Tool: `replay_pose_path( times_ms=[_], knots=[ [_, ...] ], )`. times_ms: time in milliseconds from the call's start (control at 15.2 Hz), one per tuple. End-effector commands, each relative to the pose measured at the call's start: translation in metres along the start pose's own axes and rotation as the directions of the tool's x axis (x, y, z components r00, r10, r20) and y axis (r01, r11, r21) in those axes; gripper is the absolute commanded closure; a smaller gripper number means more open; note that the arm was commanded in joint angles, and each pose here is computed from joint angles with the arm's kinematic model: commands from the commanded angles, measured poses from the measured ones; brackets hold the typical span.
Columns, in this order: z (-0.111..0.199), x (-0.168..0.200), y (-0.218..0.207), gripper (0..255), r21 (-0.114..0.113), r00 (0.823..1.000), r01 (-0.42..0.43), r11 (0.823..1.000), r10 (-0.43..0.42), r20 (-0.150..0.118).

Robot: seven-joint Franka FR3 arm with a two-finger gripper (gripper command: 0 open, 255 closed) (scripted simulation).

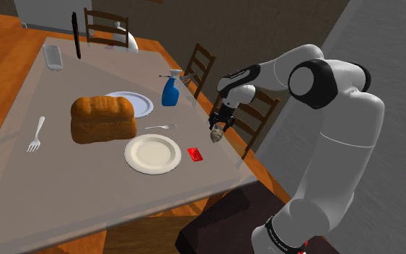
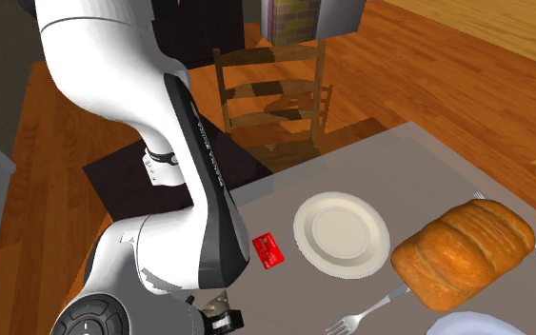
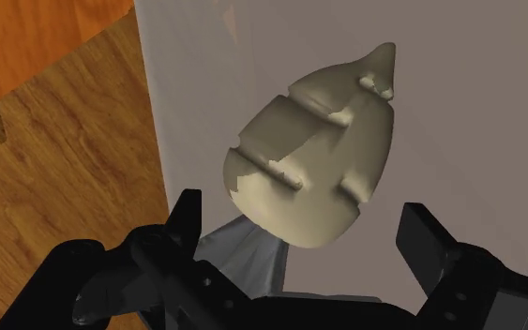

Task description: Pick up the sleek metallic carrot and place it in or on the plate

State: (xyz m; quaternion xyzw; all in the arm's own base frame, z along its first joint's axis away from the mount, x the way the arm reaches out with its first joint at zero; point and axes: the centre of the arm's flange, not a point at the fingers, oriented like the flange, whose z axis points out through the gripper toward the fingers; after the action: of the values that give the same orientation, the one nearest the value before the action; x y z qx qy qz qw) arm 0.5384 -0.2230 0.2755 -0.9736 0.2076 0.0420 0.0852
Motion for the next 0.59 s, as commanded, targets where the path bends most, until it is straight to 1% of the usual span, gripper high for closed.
replay_pose_path(
  times_ms=[0,132,528],
  knots=[
    [0.011,0.000,0.000,0,0.000,1.000,-0.001,1.000,0.001,-0.001],
    [0.025,0.000,0.000,0,0.000,1.000,-0.001,1.000,0.001,-0.001],
    [0.025,0.000,0.000,0,0.000,1.000,-0.001,1.000,0.001,-0.001]
  ],
)
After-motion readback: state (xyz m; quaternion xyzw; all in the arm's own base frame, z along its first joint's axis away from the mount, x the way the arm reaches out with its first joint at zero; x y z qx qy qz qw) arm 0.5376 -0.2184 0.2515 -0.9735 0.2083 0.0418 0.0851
